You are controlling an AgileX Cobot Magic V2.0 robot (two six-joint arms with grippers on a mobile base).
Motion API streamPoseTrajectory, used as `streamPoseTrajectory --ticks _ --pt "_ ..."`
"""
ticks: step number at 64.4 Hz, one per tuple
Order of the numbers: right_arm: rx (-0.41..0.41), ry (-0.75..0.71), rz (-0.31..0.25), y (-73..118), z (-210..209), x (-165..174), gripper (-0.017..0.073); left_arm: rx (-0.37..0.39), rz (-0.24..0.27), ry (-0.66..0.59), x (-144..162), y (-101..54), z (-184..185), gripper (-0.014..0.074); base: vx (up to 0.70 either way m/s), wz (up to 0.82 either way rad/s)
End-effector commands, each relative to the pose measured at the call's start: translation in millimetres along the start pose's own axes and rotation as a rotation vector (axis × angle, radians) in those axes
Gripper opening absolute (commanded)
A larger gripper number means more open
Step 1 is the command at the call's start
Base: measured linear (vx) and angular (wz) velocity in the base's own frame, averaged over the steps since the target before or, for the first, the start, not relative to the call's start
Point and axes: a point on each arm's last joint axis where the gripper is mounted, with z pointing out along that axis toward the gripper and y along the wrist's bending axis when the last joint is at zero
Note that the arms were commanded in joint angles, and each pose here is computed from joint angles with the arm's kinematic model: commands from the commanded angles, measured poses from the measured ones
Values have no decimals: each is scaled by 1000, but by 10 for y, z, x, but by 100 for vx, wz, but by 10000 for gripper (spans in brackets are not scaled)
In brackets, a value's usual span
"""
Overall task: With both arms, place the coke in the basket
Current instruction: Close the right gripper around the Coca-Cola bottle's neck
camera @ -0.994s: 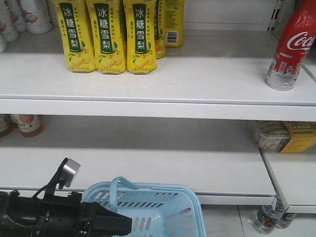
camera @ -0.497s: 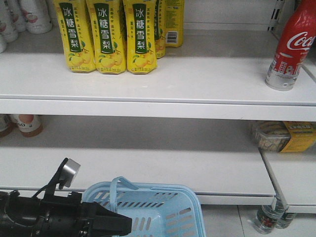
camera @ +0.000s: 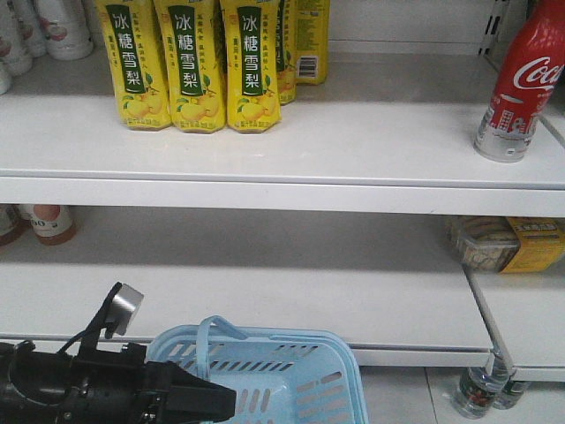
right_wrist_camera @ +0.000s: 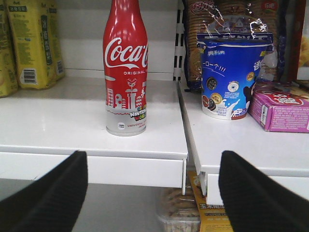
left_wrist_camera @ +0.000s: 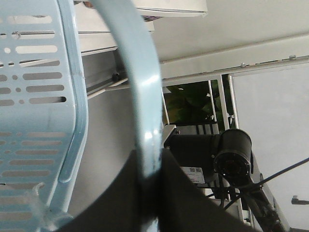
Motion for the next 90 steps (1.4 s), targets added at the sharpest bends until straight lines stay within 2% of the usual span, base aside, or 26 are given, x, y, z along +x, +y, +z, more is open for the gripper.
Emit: streamPoseTrajectory --ticks 1,20,31,36,40,45,61,71,90 --pt "3 -119 -4 -7 -3 -212 554 121 17 -43 -45 -197 -28 -6 0 0" --pt "5 -165 -7 -24 191 -724 554 120 17 -43 -45 -197 -28 -6 0 0" --pt "-32 -149 63 10 457 -964 554 120 17 -43 -45 -197 -28 -6 0 0" --pt "-90 -147 48 101 581 -1078 554 120 17 -43 -45 -197 -28 -6 0 0" --pt "-137 -141 2 189 678 -1129 554 120 17 -43 -45 -197 -28 -6 0 0" --pt "-161 -115 -21 255 838 -1168 554 120 17 -43 -45 -197 -28 -6 0 0" --pt "-131 -70 -23 236 1157 -1266 554 120 17 -43 -45 -197 -28 -6 0 0" --pt "-66 -74 42 94 1229 -1330 554 120 17 -43 -45 -197 -28 -6 0 0" --pt "-67 -67 32 108 1362 -1286 554 119 17 -43 -46 -196 -28 -6 0 0"
